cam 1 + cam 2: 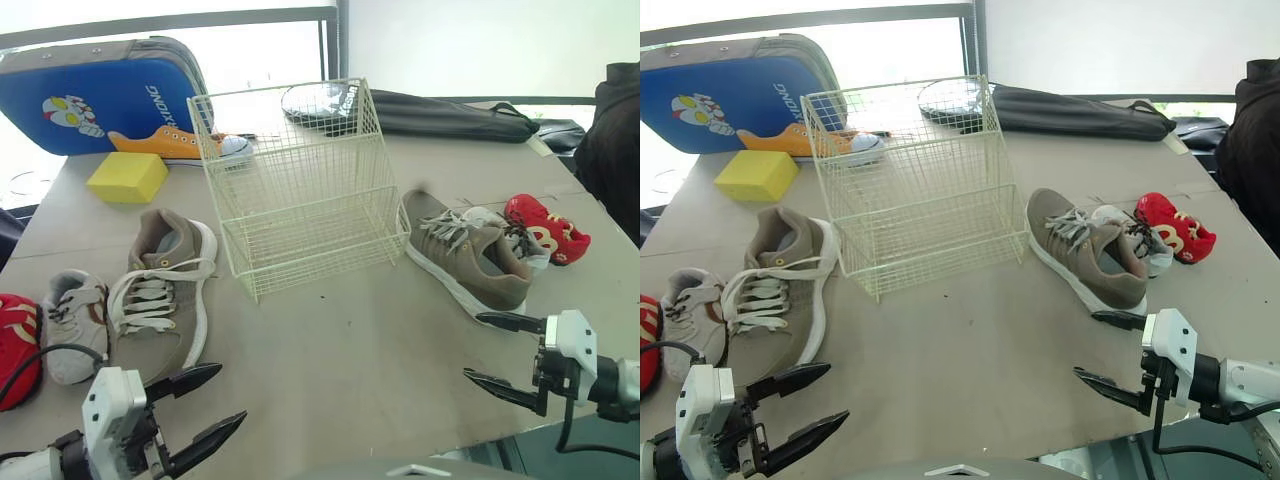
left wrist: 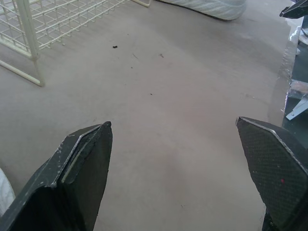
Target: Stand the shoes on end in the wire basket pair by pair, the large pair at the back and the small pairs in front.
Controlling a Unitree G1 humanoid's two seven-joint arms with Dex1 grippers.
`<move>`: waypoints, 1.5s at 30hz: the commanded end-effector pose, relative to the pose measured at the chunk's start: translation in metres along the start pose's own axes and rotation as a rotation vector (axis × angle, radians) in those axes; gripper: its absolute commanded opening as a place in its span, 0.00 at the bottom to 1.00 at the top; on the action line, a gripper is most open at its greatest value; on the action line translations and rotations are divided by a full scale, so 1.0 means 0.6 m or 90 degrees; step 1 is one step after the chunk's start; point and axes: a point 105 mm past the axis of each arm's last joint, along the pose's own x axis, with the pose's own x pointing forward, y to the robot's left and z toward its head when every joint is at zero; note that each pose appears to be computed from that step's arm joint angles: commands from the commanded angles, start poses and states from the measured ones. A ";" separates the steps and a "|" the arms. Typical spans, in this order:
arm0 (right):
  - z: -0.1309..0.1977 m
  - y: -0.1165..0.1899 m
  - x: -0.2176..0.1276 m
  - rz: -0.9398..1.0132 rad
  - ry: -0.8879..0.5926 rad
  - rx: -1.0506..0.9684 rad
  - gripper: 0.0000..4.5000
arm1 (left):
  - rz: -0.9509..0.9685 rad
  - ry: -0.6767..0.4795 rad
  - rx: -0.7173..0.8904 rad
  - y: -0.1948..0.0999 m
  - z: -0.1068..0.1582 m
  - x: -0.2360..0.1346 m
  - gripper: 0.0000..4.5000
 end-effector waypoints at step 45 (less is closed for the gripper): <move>0.049 -0.040 -0.085 -0.432 0.037 0.099 0.98 | -0.372 -0.128 0.093 -0.028 0.181 0.220 1.00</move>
